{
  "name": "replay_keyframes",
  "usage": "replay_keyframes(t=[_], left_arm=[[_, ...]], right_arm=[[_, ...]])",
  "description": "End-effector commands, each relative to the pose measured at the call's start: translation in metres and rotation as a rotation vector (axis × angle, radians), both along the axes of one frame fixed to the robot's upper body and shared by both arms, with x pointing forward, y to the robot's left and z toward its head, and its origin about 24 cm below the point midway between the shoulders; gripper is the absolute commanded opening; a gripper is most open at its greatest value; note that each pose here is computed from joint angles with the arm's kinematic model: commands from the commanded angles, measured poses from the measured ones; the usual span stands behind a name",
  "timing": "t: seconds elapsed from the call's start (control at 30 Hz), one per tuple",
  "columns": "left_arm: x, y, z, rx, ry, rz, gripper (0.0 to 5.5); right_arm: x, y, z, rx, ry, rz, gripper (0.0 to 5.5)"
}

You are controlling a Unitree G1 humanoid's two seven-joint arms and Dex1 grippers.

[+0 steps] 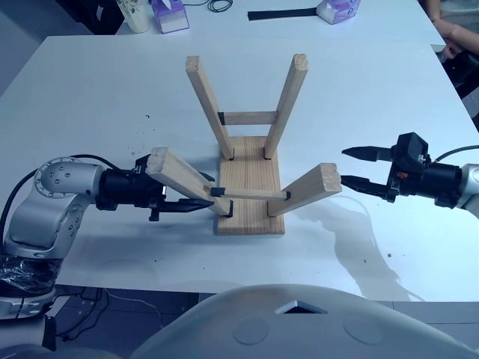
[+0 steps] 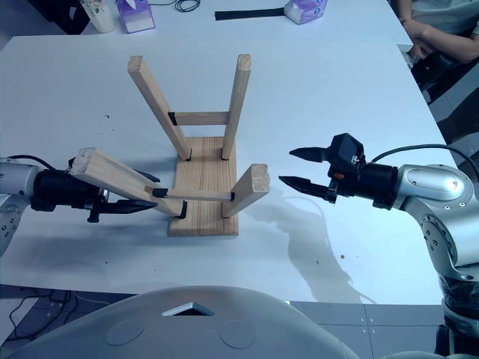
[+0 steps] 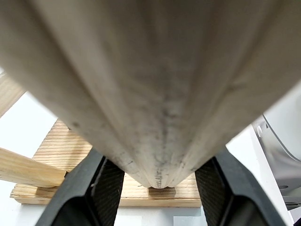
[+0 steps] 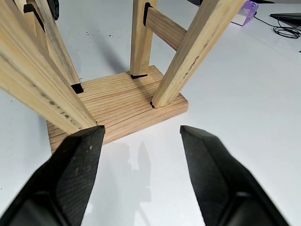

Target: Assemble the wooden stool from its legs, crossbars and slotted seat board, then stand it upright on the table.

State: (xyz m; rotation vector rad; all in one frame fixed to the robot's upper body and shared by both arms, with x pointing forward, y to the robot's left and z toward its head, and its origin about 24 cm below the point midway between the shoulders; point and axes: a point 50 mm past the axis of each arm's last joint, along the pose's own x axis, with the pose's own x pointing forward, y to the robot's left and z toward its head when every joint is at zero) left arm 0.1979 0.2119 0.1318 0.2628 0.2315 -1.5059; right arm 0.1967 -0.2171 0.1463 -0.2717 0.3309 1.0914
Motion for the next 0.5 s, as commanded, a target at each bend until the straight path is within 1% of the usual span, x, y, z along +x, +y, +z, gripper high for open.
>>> replay_keyframes(t=[0.03,0.17,0.33,0.5], left_arm=[[-0.004,-0.004,-0.025,0.180,0.098,0.029,2.07],[0.000,-0.010,-0.025,0.207,0.068,0.058,2.07],[0.002,-0.006,-0.031,0.274,0.024,0.079,2.07],[0.002,-0.010,-0.035,0.279,0.008,0.086,2.07]], right_arm=[[0.000,0.007,0.003,0.012,-0.020,0.024,2.93],[-0.002,0.011,0.003,0.016,-0.018,0.040,2.93],[-0.004,0.010,0.000,0.002,-0.004,0.048,2.93],[-0.006,0.006,-0.013,-0.089,0.012,0.040,2.93]])
